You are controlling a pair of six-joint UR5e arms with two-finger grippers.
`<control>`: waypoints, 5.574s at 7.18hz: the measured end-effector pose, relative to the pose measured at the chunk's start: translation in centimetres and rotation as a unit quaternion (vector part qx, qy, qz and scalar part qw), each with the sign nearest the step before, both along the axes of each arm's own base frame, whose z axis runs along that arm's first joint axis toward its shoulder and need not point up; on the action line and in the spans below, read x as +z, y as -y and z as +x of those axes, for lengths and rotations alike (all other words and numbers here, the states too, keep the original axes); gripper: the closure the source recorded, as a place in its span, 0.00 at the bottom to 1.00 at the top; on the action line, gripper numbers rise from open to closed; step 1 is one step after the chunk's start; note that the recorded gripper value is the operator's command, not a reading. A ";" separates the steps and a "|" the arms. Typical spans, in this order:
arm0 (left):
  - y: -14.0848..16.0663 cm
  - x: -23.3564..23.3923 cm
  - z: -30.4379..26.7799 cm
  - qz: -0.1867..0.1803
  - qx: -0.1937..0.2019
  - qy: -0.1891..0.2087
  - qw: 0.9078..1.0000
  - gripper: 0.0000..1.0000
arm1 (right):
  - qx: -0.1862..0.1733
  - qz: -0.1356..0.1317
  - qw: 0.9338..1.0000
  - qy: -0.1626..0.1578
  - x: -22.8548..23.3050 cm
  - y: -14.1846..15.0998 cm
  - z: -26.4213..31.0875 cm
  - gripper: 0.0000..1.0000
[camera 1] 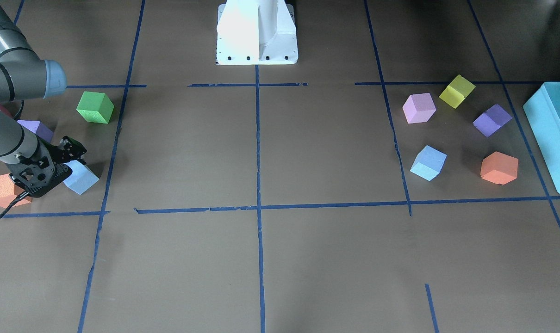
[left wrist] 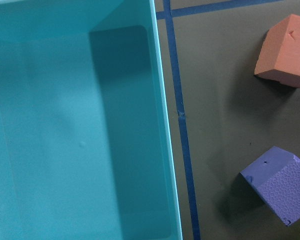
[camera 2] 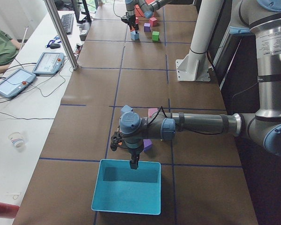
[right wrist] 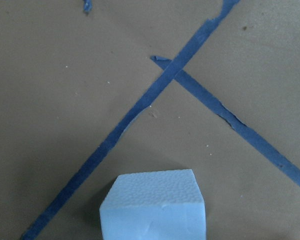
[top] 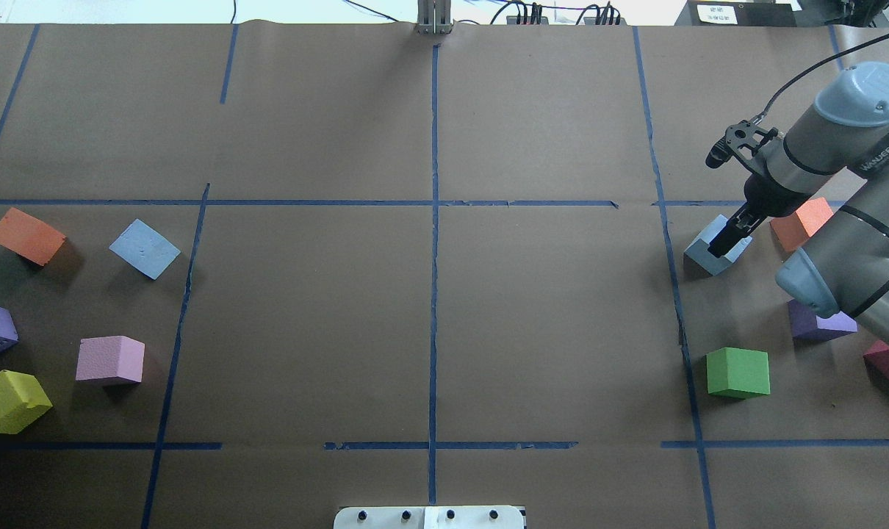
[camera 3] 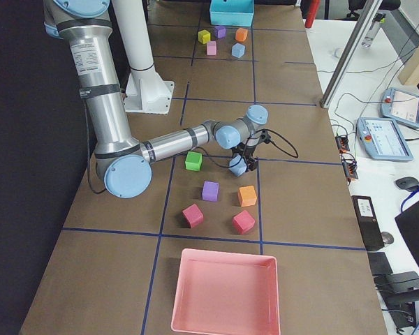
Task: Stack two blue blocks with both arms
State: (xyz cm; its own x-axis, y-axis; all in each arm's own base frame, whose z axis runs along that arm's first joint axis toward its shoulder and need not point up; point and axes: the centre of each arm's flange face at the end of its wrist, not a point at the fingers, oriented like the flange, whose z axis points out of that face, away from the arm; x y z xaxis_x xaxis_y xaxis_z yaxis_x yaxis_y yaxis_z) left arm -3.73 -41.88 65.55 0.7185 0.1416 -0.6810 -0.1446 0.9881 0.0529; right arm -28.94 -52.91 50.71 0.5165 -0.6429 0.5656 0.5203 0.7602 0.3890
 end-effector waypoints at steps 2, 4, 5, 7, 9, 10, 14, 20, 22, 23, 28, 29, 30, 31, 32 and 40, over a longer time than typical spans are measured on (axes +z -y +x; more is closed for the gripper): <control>0.0 0.0 0.0 0.000 0.000 0.000 1.000 0.00 | -0.006 -0.007 1.000 -0.004 0.5 -0.5 -1.0 0.54; 0.0 -0.1 0.0 0.000 0.000 -0.001 1.000 0.00 | -0.003 -0.012 1.000 -0.005 0.5 -0.6 -1.3 0.66; 0.0 -0.1 0.0 0.000 -0.001 0.000 1.000 0.00 | 0.012 -0.025 1.000 -0.005 0.0 -0.5 -1.6 0.67; 0.0 -0.2 -0.1 0.002 -0.001 0.000 1.000 0.00 | 0.081 -0.076 0.994 0.007 -4.0 0.3 -3.3 0.67; 0.0 -0.3 -0.1 0.003 -0.001 0.000 1.000 0.00 | 0.161 -0.153 0.975 0.027 -11.4 0.4 -8.9 0.65; 0.1 -0.4 -0.1 0.004 -0.001 0.000 1.000 0.00 | 0.194 -0.186 0.962 0.037 -15.8 0.3 -12.6 0.64; 0.1 -0.4 0.0 0.004 0.000 0.000 1.000 0.00 | 0.311 -0.261 0.913 0.037 -30.2 -0.6 -28.4 0.59; 0.1 -0.6 0.0 0.006 -0.001 -0.001 1.000 0.00 | 0.322 -0.241 0.915 0.028 -33.5 -1.6 -33.4 0.01; 0.2 -0.7 0.0 0.010 0.000 -0.001 1.000 0.00 | 0.320 -0.230 0.919 0.032 -35.8 0.0 -29.8 0.01; 0.3 -0.8 0.0 0.011 0.000 0.000 1.000 0.00 | 0.310 -0.223 0.924 0.027 -36.6 1.1 -26.0 0.01; 2.6 -3.1 0.3 0.038 -0.002 -0.006 0.999 0.00 | 0.192 -0.110 0.975 0.019 -16.5 4.5 5.1 0.01; 3.8 -4.2 0.4 0.056 -0.002 -0.008 0.998 0.00 | 0.155 -0.081 0.985 0.011 -10.2 3.5 11.8 0.01; 5.0 -5.6 0.5 0.079 -0.002 -0.011 0.997 0.00 | 0.124 -0.058 0.991 0.005 -4.4 1.8 18.1 0.01; 6.1 -7.0 0.7 0.097 0.000 -0.021 0.995 0.00 | 0.105 -0.047 0.993 0.001 1.0 -1.0 23.9 0.01; 6.8 -8.1 1.1 0.108 0.003 -0.039 0.993 0.00 | 0.100 -0.045 0.994 0.000 5.5 -4.6 29.1 0.01; 5.8 -15.3 27.5 0.202 0.064 -0.066 0.975 0.00 | 0.174 -0.114 0.978 -0.004 12.7 -12.3 37.2 0.00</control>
